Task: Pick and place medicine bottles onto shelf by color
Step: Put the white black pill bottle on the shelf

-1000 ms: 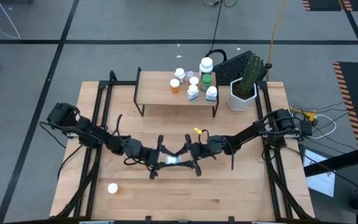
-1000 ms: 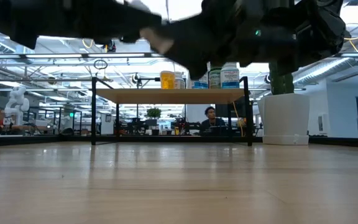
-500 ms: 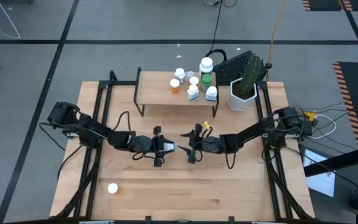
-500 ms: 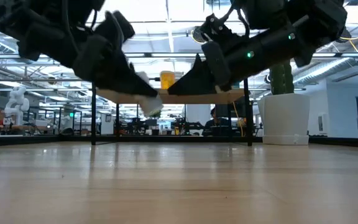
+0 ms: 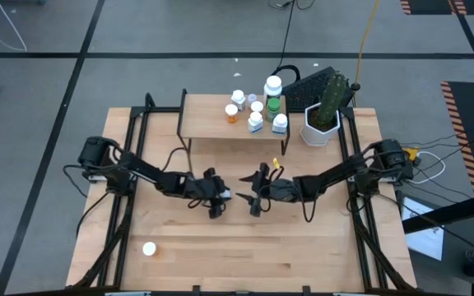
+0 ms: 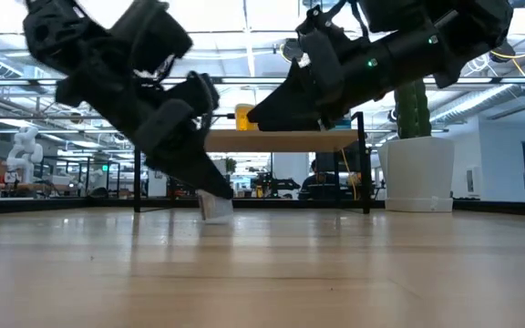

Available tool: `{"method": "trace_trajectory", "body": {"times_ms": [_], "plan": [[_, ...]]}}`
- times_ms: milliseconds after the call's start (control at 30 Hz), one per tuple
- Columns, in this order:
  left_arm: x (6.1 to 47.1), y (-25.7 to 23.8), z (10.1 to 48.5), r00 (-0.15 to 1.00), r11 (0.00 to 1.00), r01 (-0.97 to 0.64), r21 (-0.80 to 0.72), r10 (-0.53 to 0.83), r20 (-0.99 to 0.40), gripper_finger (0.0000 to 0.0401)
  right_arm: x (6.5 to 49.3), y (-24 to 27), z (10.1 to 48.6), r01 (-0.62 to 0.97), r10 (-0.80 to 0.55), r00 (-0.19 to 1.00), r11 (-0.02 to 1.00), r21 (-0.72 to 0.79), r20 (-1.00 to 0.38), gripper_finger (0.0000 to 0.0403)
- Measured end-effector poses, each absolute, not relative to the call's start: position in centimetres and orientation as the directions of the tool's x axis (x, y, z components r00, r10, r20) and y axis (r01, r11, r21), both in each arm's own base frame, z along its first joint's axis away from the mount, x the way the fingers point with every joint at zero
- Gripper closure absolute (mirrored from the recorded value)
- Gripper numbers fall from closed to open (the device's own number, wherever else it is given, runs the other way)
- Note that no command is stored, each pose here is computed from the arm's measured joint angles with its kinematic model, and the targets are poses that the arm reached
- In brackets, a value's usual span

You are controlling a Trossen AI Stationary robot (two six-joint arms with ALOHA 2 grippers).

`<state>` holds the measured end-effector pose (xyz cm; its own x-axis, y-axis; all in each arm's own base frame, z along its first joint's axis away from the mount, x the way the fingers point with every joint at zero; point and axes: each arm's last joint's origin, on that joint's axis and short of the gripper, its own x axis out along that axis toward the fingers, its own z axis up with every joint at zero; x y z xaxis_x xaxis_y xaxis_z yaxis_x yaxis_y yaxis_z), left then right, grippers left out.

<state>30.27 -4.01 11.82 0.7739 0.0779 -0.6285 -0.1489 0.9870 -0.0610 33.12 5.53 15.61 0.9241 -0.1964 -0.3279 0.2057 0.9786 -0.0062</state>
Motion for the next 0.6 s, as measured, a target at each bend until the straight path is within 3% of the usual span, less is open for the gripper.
{"method": "trace_trajectory", "body": {"times_ms": [133,400,600], "plan": [[31.9,-4.3,11.7,0.714,0.989,-0.137,-0.050,0.063,-0.698,0.0233,33.5,4.9,15.2,0.139,-0.097,0.936,0.985,0.102,-0.339,0.0161],[32.9,-5.2,12.1,0.698,0.998,-0.034,-0.050,-0.012,-0.716,0.0231,33.8,4.6,13.5,0.148,-0.110,0.919,0.986,0.074,-0.378,0.0161],[32.5,-5.7,11.6,0.676,0.999,0.000,-0.037,-0.027,-0.737,0.0182,33.9,4.8,13.6,0.084,-0.048,0.928,0.993,0.081,-0.369,0.0161]]}}
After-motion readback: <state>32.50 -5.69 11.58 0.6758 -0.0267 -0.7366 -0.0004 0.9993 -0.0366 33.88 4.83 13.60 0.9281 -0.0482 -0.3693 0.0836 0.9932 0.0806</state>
